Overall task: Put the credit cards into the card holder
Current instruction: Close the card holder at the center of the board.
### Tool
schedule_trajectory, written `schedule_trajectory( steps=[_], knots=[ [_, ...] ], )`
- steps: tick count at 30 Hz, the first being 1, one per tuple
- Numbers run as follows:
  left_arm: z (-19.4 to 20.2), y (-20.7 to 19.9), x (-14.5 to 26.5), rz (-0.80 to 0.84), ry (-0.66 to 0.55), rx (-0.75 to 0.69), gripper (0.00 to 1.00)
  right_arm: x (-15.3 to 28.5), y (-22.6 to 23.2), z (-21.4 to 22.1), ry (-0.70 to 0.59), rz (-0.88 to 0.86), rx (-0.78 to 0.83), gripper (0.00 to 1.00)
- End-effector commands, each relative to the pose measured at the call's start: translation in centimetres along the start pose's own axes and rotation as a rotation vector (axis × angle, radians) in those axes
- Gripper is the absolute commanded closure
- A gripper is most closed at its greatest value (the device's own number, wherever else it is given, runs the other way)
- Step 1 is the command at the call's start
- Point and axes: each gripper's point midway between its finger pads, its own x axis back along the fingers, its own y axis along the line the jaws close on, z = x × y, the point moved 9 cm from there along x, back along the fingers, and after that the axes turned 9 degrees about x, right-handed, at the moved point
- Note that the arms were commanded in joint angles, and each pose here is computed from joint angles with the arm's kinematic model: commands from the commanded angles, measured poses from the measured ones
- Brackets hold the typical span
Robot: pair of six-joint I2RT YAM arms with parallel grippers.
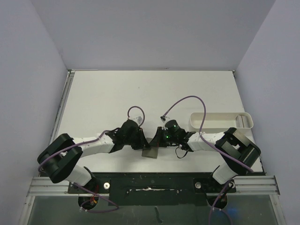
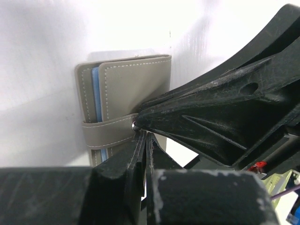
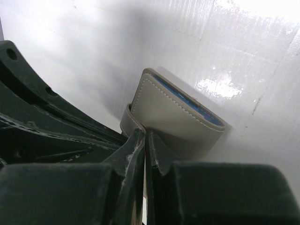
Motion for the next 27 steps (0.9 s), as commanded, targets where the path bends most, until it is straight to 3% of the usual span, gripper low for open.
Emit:
schedule_trajectory(
  steps=[1,6,27],
  knots=[
    [-1.7,-2.6,1.7,0.062,-0.128,0.004,1.00,0.2,-0.6,0.1,-0.008,0.042,0.022,1.00],
    [-2.0,-2.4,2.5,0.045,-0.184,0.027,1.00,0.2,-0.9,0.5,0.000,0.049,0.014,1.00],
    [-1.3,-1.0,-0.1,0.017,-0.107,0.006,1.00,0.1,-1.0,0.7,0.002,0.048,0.008,1.00]
  ],
)
